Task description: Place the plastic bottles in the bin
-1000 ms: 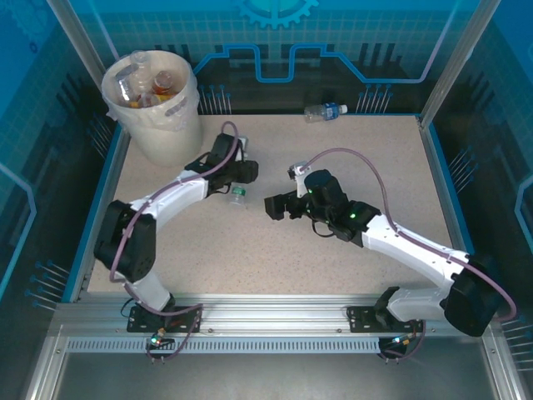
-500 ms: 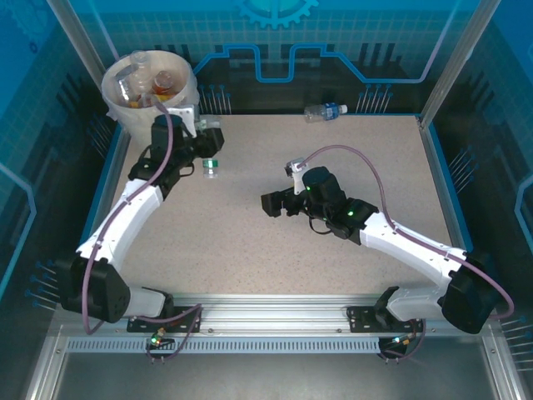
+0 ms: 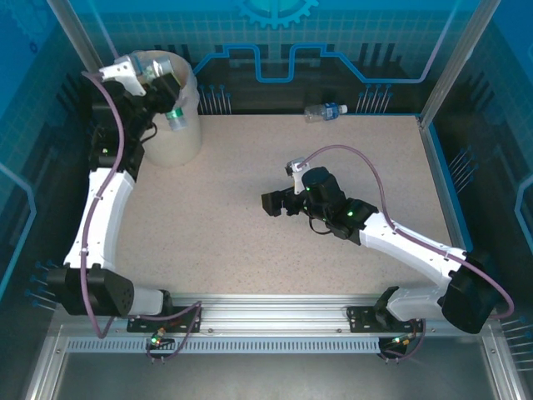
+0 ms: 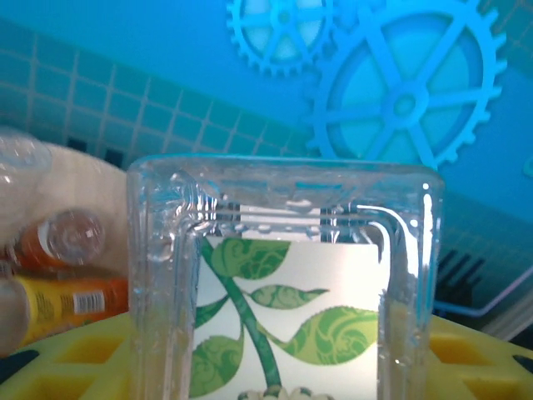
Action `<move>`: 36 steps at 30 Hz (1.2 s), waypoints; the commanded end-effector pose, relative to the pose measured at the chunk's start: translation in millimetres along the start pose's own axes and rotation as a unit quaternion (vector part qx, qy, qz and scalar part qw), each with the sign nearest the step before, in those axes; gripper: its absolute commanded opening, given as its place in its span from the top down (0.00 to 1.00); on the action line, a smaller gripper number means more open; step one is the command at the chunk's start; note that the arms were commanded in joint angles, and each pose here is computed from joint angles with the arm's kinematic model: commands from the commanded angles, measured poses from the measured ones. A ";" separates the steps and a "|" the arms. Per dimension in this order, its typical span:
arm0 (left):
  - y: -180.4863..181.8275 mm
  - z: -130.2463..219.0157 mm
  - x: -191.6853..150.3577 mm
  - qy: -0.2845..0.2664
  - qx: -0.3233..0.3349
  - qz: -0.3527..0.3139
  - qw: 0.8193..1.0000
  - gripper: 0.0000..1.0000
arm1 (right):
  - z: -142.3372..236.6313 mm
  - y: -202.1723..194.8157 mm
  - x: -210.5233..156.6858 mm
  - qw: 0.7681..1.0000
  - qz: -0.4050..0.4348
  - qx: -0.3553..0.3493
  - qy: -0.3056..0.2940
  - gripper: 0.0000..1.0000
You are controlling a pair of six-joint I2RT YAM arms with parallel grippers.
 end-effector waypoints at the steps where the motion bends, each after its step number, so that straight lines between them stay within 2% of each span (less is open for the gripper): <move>1: 19.1 -13.4 22.6 -0.036 0.017 0.012 0.999 0.51 | 1.5 7.9 9.5 1.000 0.007 0.002 -0.013 0.00; 5: 51.8 -33.0 28.7 -0.044 0.052 0.034 0.997 0.51 | 2.2 5.0 9.1 1.000 0.008 -0.007 -0.014 0.00; 10: 80.1 -60.6 25.9 -0.039 0.111 -0.027 0.993 0.51 | 1.7 3.7 8.8 1.000 0.007 -0.012 -0.013 0.00; 14: 111.1 -79.0 15.2 -0.017 0.142 -0.023 0.989 0.51 | 2.3 2.9 10.2 1.000 0.007 -0.017 -0.013 0.00; 19: 131.5 -96.1 -0.1 0.007 0.150 -0.046 0.988 0.50 | 3.4 1.6 10.2 1.000 0.006 -0.022 -0.011 0.00; 23: 141.1 -111.2 -15.9 0.037 0.151 -0.068 0.985 0.46 | 2.4 0.4 8.8 1.000 0.002 -0.025 -0.010 0.00; 27: 149.4 -123.0 -29.0 0.065 0.158 -0.063 0.983 0.43 | 1.6 0.3 9.0 1.000 -0.001 -0.027 -0.008 0.00; 30: 151.9 -125.8 -30.9 0.073 0.167 -0.050 0.982 0.36 | 2.6 -0.9 8.6 0.999 -0.003 -0.031 -0.007 0.00; 32: 151.5 -124.0 -28.2 0.074 0.170 -0.043 0.982 0.24 | 3.2 -2.6 8.0 0.999 -0.005 -0.036 -0.009 0.00; 36: 141.6 -116.1 -15.3 0.065 0.159 -0.031 0.985 0.17 | 4.1 -5.2 8.5 0.999 -0.005 -0.043 -0.014 0.00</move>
Point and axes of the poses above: each hand's point on the last joint's axis, 136 mm out from that joint toward the fingers, its own z axis back along the fingers, its own y axis along the line the jaws close on, x = y × z, the point moved 5 cm from there along z, back along the fingers, and after that the axes turned 14 degrees about -z, right-handed, at the moved point
